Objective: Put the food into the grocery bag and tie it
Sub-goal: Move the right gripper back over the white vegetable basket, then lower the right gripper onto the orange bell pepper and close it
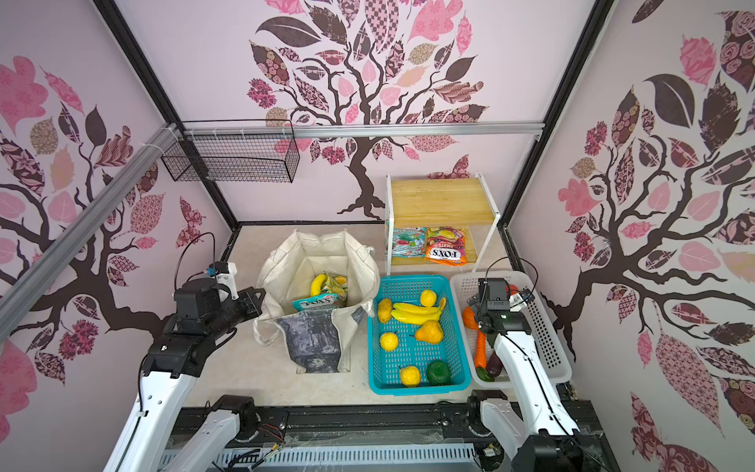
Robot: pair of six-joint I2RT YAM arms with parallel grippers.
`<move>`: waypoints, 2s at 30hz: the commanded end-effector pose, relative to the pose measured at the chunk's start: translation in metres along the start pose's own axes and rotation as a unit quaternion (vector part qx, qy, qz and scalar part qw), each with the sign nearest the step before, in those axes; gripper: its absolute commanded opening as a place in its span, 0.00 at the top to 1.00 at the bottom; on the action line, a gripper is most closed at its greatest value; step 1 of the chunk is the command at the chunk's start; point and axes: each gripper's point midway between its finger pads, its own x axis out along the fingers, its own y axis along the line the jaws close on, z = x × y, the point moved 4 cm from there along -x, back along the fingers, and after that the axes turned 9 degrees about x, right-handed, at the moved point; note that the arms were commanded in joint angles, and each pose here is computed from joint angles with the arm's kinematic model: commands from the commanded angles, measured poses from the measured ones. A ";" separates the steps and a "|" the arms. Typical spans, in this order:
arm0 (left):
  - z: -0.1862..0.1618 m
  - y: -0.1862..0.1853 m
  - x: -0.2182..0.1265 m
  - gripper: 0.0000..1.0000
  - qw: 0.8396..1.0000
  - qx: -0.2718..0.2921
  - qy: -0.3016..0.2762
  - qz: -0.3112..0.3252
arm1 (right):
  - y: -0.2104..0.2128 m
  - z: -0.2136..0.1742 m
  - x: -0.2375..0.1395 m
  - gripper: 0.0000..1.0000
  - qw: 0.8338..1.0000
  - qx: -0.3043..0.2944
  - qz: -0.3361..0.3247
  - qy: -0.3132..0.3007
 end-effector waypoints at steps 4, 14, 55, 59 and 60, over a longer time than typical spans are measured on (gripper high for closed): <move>-0.008 0.002 0.004 1.00 1.000 0.003 0.012 -0.004 | 0.026 -0.002 -0.003 0.01 0.988 -0.106 0.110 -0.003; -0.008 0.000 0.002 1.00 1.000 0.004 0.009 -0.009 | 0.023 -0.028 0.021 0.13 0.982 -0.145 0.102 0.061; -0.007 -0.002 0.000 1.00 1.000 0.005 0.004 -0.014 | -0.005 -0.062 0.077 0.34 0.977 -0.080 0.098 0.173; -0.007 -0.001 0.000 1.00 1.000 0.004 0.005 -0.013 | -0.001 -0.057 0.070 0.37 0.978 -0.070 0.114 0.162; -0.007 -0.001 0.000 1.00 1.000 0.004 0.005 -0.013 | 0.001 -0.056 0.068 0.38 0.978 -0.068 0.119 0.159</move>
